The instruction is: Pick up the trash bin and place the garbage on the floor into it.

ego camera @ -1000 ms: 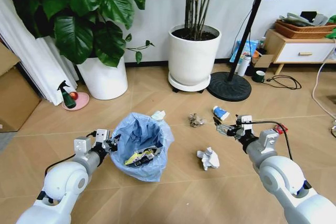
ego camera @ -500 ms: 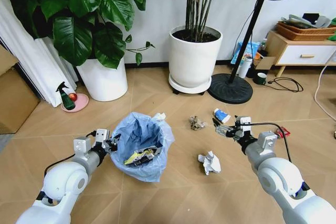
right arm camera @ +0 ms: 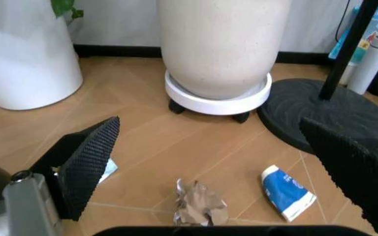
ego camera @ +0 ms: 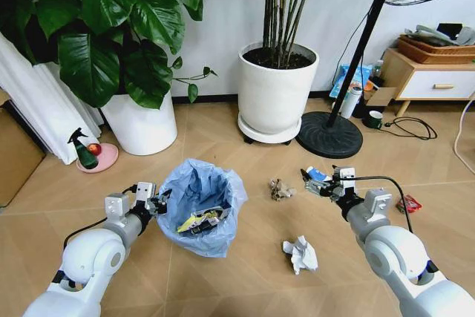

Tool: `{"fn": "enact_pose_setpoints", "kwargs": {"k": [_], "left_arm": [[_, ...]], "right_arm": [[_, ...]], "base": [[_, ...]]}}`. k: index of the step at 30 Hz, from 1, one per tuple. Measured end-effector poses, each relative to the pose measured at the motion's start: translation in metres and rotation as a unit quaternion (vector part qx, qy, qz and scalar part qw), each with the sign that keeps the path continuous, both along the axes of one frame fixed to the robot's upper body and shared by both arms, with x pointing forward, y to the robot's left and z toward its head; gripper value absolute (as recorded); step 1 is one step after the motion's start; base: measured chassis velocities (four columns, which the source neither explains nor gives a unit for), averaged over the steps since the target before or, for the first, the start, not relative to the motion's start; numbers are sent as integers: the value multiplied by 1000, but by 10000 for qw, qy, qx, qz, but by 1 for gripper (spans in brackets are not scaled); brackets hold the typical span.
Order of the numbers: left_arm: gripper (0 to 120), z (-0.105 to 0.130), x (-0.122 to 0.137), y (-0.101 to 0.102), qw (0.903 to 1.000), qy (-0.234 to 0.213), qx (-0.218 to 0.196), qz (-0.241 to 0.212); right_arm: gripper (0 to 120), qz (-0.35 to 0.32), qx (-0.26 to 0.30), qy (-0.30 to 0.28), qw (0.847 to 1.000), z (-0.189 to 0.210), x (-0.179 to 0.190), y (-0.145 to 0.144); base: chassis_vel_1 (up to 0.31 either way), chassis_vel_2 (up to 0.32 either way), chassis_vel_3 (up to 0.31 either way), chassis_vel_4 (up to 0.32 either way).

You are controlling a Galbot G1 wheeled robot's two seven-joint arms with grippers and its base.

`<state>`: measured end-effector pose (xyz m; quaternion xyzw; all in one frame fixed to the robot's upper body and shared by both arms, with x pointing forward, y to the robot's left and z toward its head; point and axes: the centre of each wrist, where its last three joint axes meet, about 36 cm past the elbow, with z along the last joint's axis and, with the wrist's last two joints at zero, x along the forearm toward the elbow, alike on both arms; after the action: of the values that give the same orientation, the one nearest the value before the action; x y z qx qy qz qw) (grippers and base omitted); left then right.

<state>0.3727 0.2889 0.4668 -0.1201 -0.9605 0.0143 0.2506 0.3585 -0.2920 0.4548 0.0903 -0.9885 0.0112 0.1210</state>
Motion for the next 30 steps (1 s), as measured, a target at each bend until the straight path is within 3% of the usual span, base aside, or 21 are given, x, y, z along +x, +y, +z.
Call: {"fn": "enact_pose_setpoints", "kwargs": {"k": [7, 13, 15, 25, 30], "left_arm": [[0, -1, 0, 1, 10000, 9, -8, 2], [0, -3, 1, 0, 10000, 1, -51, -12], [0, -3, 1, 0, 10000, 1, -54, -15], [0, -4, 0, 2, 10000, -32, -66, -1], [0, -5, 1, 2, 10000, -30, -74, 9]], "right_arm": [[100, 41, -53, 68, 10000, -6, -10, -12], [100, 726, -183, 7, 9972, -21, -18, -57], [100, 797, -181, 27, 9967, -23, -19, -60], [100, 1681, -554, 737, 9815, -79, -45, -109], [100, 1972, -749, 1126, 9710, -103, -59, -119]], "base": [[-37, 44, 46, -31], [0, 0, 0, 0], [0, 0, 0, 0], [0, 0, 0, 0], [0, 0, 0, 0]]}}
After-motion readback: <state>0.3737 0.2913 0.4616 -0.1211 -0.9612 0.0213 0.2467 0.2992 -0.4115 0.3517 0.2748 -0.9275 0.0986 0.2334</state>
